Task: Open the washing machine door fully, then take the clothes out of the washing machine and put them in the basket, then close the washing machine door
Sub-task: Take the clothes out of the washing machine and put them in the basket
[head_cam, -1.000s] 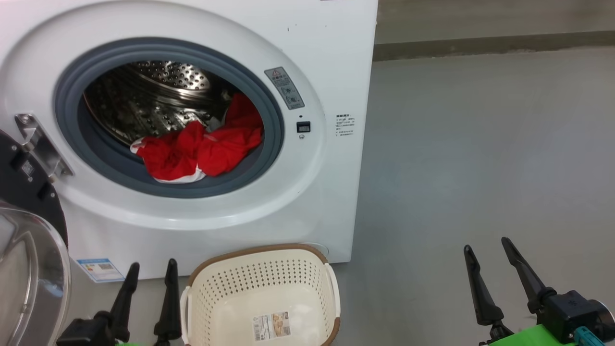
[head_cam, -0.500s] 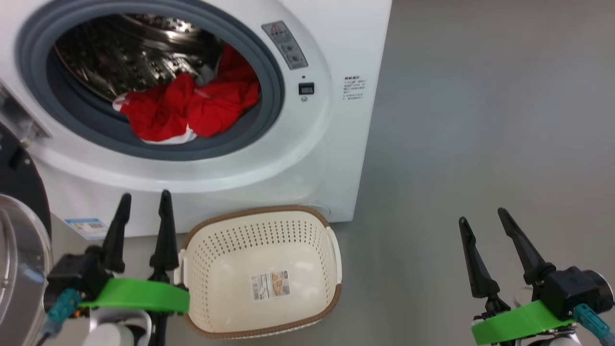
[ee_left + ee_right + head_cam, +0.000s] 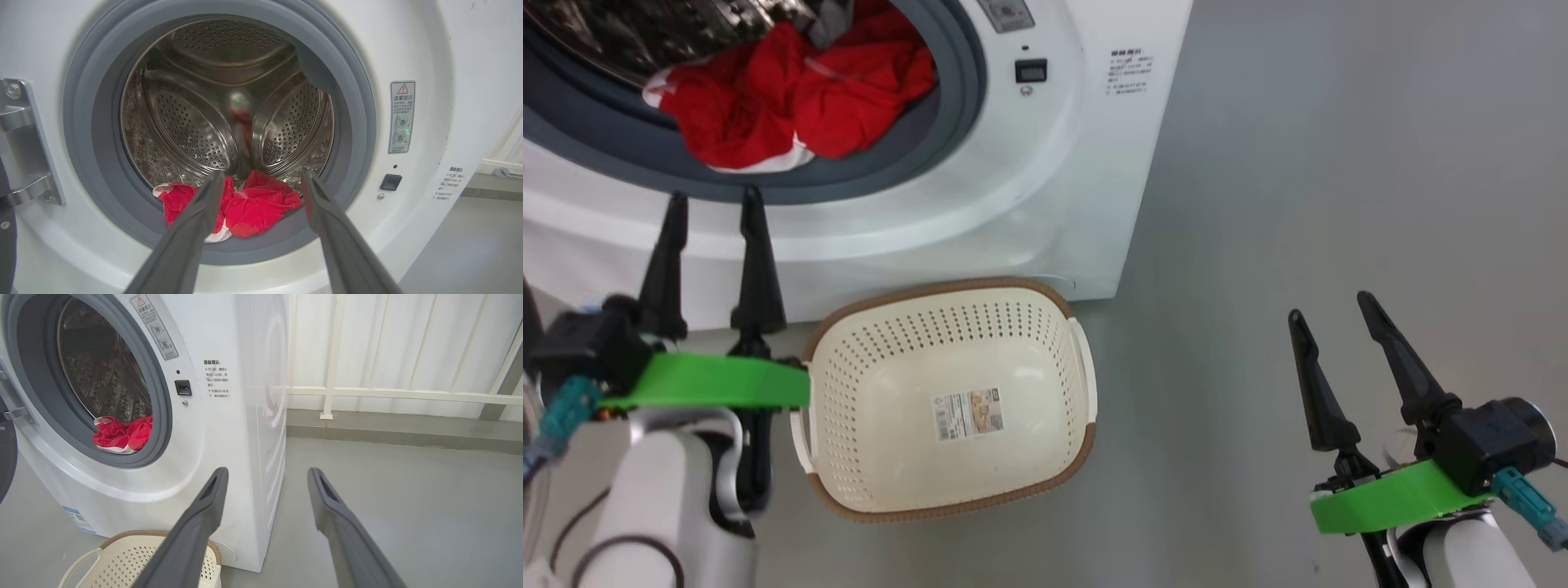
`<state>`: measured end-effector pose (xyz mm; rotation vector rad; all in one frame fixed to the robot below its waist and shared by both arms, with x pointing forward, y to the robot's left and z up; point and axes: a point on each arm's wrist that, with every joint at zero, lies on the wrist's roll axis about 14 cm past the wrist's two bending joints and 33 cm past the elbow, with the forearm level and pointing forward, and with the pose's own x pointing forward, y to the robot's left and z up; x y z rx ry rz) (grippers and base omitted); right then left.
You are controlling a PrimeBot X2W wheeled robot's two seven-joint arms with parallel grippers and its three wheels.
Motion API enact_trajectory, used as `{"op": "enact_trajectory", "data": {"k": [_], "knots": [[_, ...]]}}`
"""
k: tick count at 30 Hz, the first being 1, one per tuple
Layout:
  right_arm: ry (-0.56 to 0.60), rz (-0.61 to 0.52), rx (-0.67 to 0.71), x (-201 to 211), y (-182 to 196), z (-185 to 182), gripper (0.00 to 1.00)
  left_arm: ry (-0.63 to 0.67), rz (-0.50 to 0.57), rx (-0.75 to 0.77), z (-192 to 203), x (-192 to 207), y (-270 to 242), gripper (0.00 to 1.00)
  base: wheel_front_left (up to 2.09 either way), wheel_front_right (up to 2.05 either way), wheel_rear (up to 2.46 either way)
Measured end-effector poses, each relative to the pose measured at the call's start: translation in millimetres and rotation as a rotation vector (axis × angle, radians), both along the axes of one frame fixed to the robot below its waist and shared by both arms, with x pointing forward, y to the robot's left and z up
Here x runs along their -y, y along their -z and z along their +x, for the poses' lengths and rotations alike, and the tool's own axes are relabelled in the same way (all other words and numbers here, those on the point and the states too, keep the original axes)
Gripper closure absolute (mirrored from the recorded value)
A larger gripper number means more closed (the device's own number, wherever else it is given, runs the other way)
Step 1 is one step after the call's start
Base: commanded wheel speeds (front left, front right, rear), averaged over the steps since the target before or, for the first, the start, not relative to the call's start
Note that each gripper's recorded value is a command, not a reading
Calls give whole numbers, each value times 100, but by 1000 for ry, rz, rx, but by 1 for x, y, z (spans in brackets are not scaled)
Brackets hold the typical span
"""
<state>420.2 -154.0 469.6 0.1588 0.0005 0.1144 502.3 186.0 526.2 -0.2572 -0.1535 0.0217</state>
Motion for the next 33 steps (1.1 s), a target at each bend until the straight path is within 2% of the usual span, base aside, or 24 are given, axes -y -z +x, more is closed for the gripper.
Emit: {"op": "enact_trajectory", "data": {"k": [22, 33], "knots": [[-1, -18, -85, 4, 45, 33, 0, 23, 74, -49, 112, 12, 27, 0, 0, 0, 0], [-20, -26, -118, -1, 63, 41, 0, -3, 150, -147, 148, 7, 59, 0, 0, 0, 0]]}}
